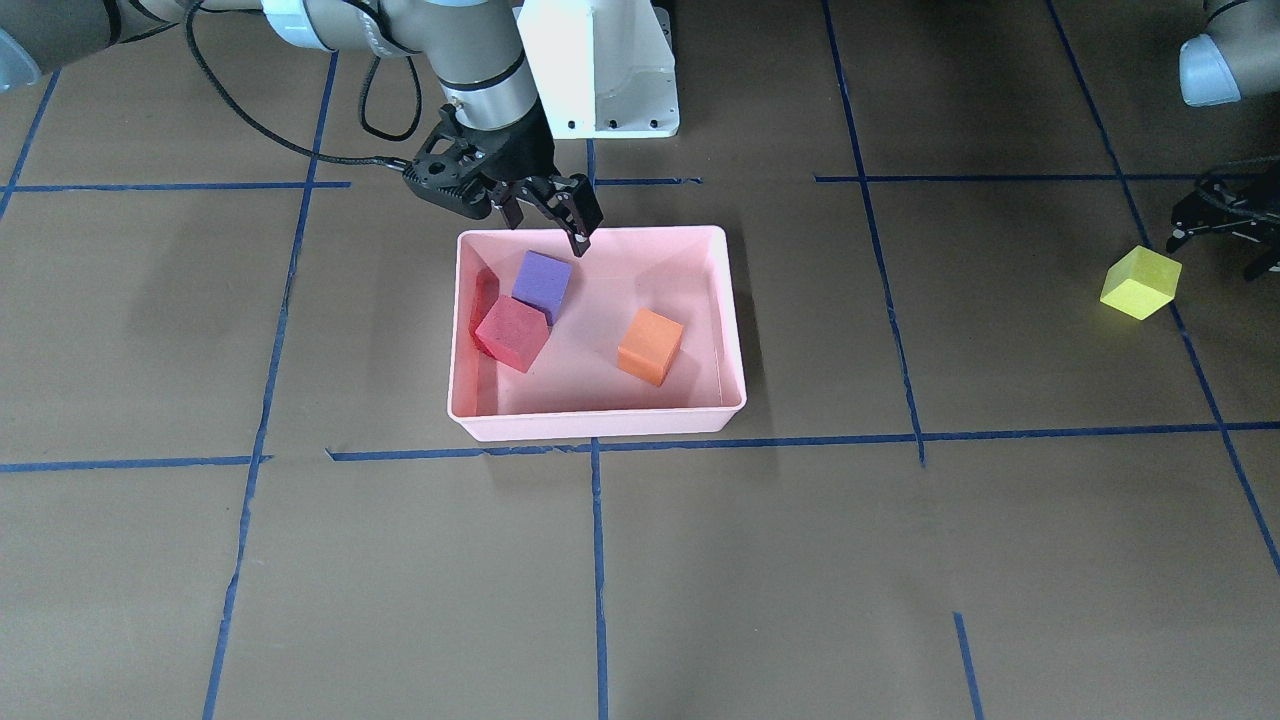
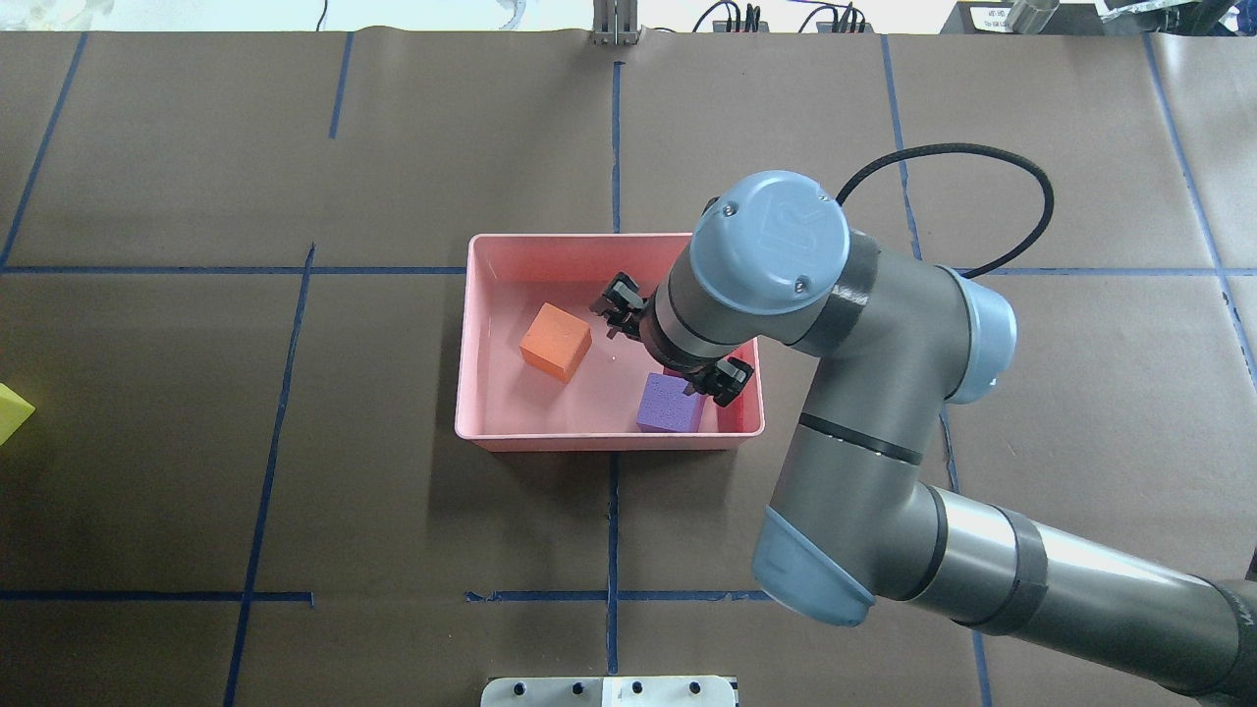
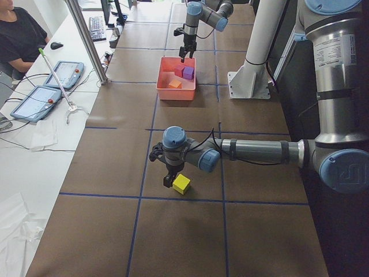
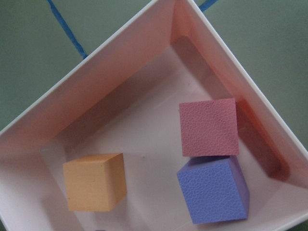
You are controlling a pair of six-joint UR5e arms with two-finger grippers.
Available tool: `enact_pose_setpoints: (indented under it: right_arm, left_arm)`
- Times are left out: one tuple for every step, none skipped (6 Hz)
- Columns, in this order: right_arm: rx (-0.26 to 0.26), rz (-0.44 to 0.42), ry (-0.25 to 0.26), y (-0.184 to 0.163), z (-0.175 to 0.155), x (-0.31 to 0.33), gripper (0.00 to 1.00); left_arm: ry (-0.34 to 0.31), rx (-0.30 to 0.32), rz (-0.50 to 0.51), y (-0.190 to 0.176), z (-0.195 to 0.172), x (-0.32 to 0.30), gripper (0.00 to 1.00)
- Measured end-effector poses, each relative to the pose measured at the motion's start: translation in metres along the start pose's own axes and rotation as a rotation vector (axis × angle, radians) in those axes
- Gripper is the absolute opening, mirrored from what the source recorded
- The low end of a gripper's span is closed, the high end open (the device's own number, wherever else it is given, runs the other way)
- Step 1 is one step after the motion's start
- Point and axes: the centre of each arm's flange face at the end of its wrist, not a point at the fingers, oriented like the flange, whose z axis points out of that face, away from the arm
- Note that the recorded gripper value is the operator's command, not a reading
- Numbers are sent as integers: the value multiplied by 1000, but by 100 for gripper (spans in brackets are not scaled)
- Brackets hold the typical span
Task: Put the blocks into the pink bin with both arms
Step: 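Carry the purple cube into the bin with the right gripper and release it, then withdraw the right gripper while the left gripper grasps the yellow cube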
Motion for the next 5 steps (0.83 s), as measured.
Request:
enact_pose_setpoints:
  right_arm:
    - [0,4,-7,-5,-7,5,100]
    - [1,7,-11,-9,-11,6,100]
    - [1,10,-14,-13,-14,6,100]
    - [0,11,-16,-15,-17,9,100]
    - [-2,12,-22,-17,-23,16,100]
  left_arm:
    - [7,-1,50,4,14,0,100]
    - [21,-10,93,3,30,9,100]
    - [33,-21,119,2,41,17,100]
    - [40,-39,126,4,51,19,100]
    - [46,-66,126,8,65,18,99]
